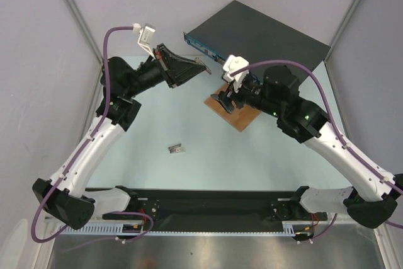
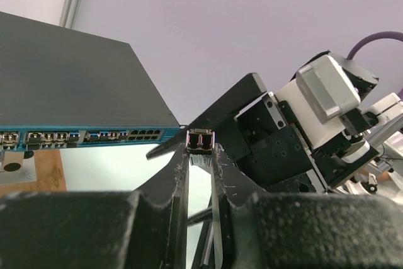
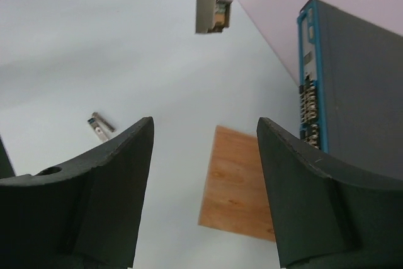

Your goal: Insert the plug into the switch port

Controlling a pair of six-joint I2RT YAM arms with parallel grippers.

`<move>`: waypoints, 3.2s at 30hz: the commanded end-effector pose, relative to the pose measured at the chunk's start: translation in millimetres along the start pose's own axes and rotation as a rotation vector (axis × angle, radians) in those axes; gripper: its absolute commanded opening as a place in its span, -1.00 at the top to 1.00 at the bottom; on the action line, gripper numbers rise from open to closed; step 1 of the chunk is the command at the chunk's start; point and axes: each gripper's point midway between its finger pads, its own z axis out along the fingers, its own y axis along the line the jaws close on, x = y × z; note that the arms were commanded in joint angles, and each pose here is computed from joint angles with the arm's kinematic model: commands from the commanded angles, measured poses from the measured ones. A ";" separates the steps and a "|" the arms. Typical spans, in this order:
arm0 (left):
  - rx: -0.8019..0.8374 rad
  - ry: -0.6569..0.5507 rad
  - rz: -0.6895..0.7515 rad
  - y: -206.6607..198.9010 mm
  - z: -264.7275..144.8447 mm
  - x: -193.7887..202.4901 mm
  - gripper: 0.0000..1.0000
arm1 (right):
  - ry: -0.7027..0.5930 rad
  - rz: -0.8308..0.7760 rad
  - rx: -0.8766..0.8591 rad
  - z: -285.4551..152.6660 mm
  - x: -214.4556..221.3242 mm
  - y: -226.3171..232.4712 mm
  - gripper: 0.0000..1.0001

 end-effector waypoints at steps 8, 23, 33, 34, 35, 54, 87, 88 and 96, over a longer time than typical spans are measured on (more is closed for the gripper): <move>-0.013 -0.008 -0.019 -10.5 -4.0 4.7 0.99 | -0.210 -0.102 0.048 -1.6 -69.7 -11.3 -0.40; 0.001 0.064 -0.051 -16.5 -7.0 29.4 0.99 | -0.199 -0.177 0.101 6.3 -70.5 -18.7 0.49; -0.043 0.233 0.106 -9.1 -21.3 35.7 -0.10 | -0.163 -0.463 0.078 -16.0 -44.6 -11.5 1.00; -0.069 0.284 0.098 -9.0 -28.4 40.2 -0.14 | -0.163 -0.503 0.075 -20.1 -40.7 -9.9 1.00; -0.069 0.315 0.172 -3.6 -30.4 42.6 -0.19 | -0.138 -0.538 0.047 -17.7 -23.5 -2.8 1.00; 0.016 0.702 0.386 -10.0 -62.2 129.5 -0.31 | -0.221 -1.140 0.181 -52.7 12.1 24.5 1.00; 0.011 0.692 0.451 -18.6 -14.4 142.2 0.69 | -0.216 -1.213 0.135 -52.4 27.2 41.4 1.00; 0.009 0.696 0.449 -17.5 -14.2 143.2 0.77 | -0.215 -1.212 0.136 -52.4 27.3 41.1 1.00; -0.067 0.666 0.473 -6.0 -19.5 139.4 0.99 | -0.044 -1.155 0.095 -57.0 60.6 30.9 -0.55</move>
